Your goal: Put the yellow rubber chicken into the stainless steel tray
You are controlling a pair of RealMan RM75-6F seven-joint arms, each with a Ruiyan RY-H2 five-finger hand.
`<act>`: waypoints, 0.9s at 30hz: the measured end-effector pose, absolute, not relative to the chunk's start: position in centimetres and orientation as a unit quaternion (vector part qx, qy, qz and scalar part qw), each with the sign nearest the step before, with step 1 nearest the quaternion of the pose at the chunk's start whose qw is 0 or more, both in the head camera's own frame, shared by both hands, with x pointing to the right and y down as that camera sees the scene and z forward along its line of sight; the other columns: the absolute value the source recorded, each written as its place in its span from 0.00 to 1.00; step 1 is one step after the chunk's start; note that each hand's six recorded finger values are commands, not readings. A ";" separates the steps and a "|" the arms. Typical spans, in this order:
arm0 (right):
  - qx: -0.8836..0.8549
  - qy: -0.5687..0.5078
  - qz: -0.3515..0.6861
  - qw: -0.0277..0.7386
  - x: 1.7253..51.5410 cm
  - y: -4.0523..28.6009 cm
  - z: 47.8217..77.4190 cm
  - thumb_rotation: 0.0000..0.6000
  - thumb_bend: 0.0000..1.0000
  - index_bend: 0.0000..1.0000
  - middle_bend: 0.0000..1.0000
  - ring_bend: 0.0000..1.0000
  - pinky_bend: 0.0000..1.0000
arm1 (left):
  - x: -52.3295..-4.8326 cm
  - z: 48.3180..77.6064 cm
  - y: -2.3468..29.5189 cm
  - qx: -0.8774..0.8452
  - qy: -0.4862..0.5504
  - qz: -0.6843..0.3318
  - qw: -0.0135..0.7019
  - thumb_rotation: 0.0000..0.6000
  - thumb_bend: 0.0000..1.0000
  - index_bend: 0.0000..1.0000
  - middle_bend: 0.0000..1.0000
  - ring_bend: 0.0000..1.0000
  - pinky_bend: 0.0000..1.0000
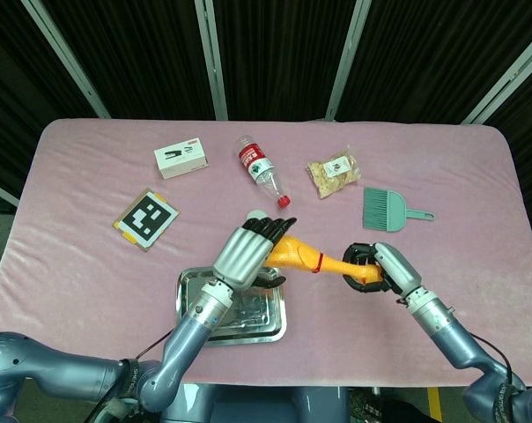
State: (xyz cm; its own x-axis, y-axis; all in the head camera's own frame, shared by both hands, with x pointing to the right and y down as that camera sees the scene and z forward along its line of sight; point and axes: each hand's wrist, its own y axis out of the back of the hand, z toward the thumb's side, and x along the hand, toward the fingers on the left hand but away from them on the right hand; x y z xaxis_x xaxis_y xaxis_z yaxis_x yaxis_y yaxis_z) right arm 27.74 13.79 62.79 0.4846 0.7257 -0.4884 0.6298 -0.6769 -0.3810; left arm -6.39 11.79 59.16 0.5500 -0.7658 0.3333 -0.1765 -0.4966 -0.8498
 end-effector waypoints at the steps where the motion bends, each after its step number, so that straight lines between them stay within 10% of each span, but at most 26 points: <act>1: -0.858 -0.395 0.319 0.076 27.7 13.8 62.8 1.00 0.78 0.88 0.71 0.70 0.87 | -6.4 59.1 11.7 -0.783 0.301 -0.366 0.402 0.75 0.12 0.06 0.16 0.16 0.23; 14: -0.862 -0.391 0.313 0.082 27.3 14.2 62.0 1.00 0.79 0.89 0.72 0.71 0.87 | -6.0 59.5 11.5 -0.784 0.299 -0.373 0.396 0.80 0.29 0.20 0.27 0.24 0.25; 19: -0.864 -0.387 0.312 0.083 27.0 14.6 61.9 1.00 0.79 0.89 0.72 0.71 0.87 | -5.4 59.6 11.7 -0.790 0.297 -0.369 0.388 1.00 0.55 0.52 0.58 0.55 0.54; 27: -0.866 -0.382 0.312 0.082 26.7 14.9 62.0 1.00 0.79 0.89 0.72 0.71 0.87 | -5.0 59.3 11.4 -0.792 0.323 -0.342 0.389 1.00 0.70 0.72 0.77 0.72 0.71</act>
State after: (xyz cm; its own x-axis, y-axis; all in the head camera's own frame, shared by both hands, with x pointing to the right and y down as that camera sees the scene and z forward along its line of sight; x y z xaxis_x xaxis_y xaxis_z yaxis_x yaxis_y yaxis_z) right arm 26.73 14.86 62.00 0.5129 0.7131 -0.4779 0.6106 -0.6943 -0.3809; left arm -5.02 11.37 59.32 0.5579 -0.7772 0.2910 -0.2459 -0.4897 -0.8365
